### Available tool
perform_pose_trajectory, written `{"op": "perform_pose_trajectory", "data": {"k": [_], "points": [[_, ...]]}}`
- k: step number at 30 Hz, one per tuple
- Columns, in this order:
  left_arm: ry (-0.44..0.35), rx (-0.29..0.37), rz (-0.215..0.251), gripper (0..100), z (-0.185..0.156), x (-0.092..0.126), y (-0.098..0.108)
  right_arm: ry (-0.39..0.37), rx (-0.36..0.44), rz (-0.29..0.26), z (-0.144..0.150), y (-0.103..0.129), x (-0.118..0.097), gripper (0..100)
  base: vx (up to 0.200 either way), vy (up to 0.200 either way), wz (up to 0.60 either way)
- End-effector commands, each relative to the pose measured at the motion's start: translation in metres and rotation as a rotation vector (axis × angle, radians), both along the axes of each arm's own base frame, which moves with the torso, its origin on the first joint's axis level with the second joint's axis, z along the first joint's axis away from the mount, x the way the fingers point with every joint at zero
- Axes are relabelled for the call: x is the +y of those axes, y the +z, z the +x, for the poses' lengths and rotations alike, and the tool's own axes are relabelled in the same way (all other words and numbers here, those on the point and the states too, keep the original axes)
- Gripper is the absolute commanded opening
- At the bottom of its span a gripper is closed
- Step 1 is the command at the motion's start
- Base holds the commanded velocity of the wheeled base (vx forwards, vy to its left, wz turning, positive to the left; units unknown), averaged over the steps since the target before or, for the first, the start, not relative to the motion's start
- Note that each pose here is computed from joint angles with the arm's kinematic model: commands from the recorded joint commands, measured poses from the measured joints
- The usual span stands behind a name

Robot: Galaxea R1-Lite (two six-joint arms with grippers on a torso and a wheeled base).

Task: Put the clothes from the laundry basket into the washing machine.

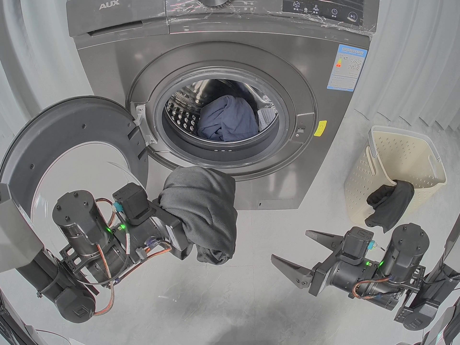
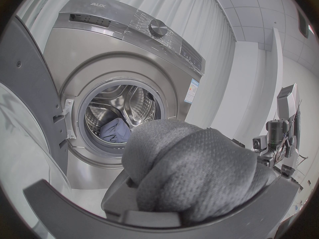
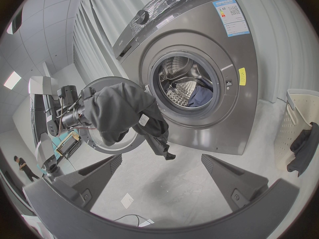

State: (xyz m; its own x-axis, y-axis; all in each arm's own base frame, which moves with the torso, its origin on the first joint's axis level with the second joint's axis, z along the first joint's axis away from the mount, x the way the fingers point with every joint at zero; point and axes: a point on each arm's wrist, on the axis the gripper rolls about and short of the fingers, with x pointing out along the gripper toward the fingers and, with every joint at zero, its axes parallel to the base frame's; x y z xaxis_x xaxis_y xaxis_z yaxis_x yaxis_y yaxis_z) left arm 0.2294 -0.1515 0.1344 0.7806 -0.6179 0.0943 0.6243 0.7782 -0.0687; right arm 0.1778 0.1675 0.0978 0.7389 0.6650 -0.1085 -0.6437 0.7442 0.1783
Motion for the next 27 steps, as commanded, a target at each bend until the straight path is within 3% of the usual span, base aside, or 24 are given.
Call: {"op": "perform_pose_trajectory", "data": {"k": [1,11,27], "points": [[-0.004,0.008,0.005,0,-0.0021,0.0002,-0.0017,-0.001,-0.009,0.008,0.002,0.0019,0.0014,100,0.0,0.0,0.0],[-0.029,0.016,0.012,0,-0.004,-0.0067,-0.0049,-0.008,-0.004,0.011,0.0048,0.0009,0.0019,100,0.0,0.0,0.0],[-0.035,0.027,0.02,0,-0.0039,-0.0088,-0.0086,0.007,0.01,0.0,0.0032,-0.0037,0.0062,100,0.2,0.0,0.0]]}}
